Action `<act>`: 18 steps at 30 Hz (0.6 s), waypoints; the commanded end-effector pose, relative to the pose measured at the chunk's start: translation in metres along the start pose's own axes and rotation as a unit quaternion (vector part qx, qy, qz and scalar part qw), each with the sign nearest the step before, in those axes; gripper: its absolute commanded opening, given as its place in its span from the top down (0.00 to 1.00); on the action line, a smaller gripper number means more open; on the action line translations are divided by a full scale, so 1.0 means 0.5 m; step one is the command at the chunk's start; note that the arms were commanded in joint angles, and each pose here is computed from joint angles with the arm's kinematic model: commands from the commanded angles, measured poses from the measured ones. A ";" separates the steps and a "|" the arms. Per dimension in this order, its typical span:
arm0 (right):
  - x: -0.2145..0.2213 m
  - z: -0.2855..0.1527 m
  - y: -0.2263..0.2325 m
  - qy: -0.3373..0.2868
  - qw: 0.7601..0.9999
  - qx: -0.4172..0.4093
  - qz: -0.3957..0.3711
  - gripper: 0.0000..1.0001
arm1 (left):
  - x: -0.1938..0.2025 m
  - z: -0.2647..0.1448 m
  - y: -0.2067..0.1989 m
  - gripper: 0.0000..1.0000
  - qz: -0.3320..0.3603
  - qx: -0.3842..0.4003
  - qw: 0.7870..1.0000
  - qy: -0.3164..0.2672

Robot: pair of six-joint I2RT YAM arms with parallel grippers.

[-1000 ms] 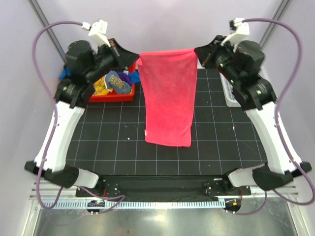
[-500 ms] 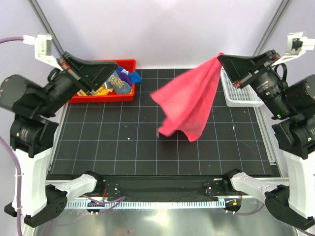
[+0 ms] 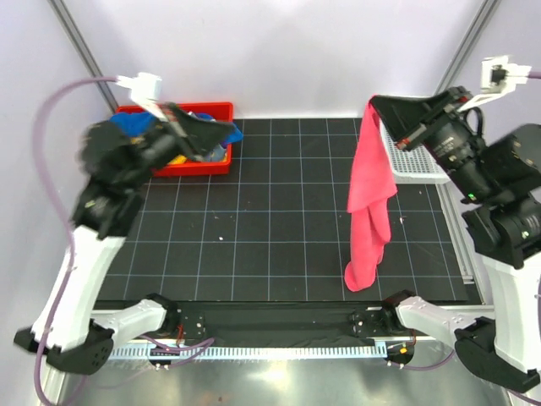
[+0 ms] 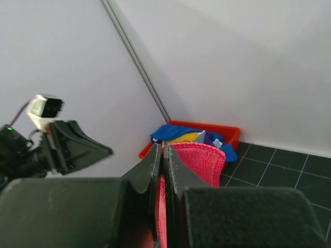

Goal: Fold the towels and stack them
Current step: Flatten out the crumpled towel

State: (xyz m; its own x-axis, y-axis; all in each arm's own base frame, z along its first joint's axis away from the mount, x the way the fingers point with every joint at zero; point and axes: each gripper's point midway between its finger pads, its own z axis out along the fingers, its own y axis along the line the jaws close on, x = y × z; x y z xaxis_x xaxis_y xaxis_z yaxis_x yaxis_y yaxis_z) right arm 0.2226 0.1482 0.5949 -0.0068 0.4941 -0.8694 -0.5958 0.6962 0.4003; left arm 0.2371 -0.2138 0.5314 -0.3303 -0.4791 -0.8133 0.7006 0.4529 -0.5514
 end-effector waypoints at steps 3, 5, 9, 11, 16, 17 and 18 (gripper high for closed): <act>0.017 0.035 -0.023 0.006 1.000 0.012 -0.008 0.99 | 0.161 0.079 0.071 0.72 -0.018 -0.026 0.997 0.067; 0.022 0.041 -0.028 0.010 1.000 0.015 -0.009 0.99 | 0.220 0.105 0.060 0.64 -0.007 -0.017 0.996 0.092; 0.035 0.051 -0.035 0.019 1.000 0.019 -0.009 0.99 | 0.282 0.142 0.073 0.45 -0.002 -0.017 0.994 0.110; 0.038 0.053 -0.038 0.022 1.000 0.019 -0.011 0.99 | 0.299 0.159 0.082 0.40 -0.004 -0.016 0.993 0.116; 0.044 0.058 -0.044 0.027 0.999 0.024 -0.016 0.99 | 0.285 0.179 0.081 0.31 0.015 -0.003 0.995 0.094; 0.043 0.059 -0.044 0.026 0.999 0.023 -0.016 0.99 | 0.286 0.184 0.088 0.30 0.024 -0.006 0.995 0.092; 0.044 0.059 -0.043 0.027 0.999 0.023 -0.016 0.99 | 0.286 0.189 0.090 0.29 0.029 -0.006 0.995 0.092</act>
State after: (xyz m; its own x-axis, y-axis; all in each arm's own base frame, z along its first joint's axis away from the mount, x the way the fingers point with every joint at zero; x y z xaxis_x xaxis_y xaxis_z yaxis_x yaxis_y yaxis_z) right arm 0.2649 0.1641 0.5583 -0.0923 0.4356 -0.8954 -0.5421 0.7323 0.4121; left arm 0.2691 -0.3320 0.3809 -0.5150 -0.2594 -0.8170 0.6601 0.4881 -0.5710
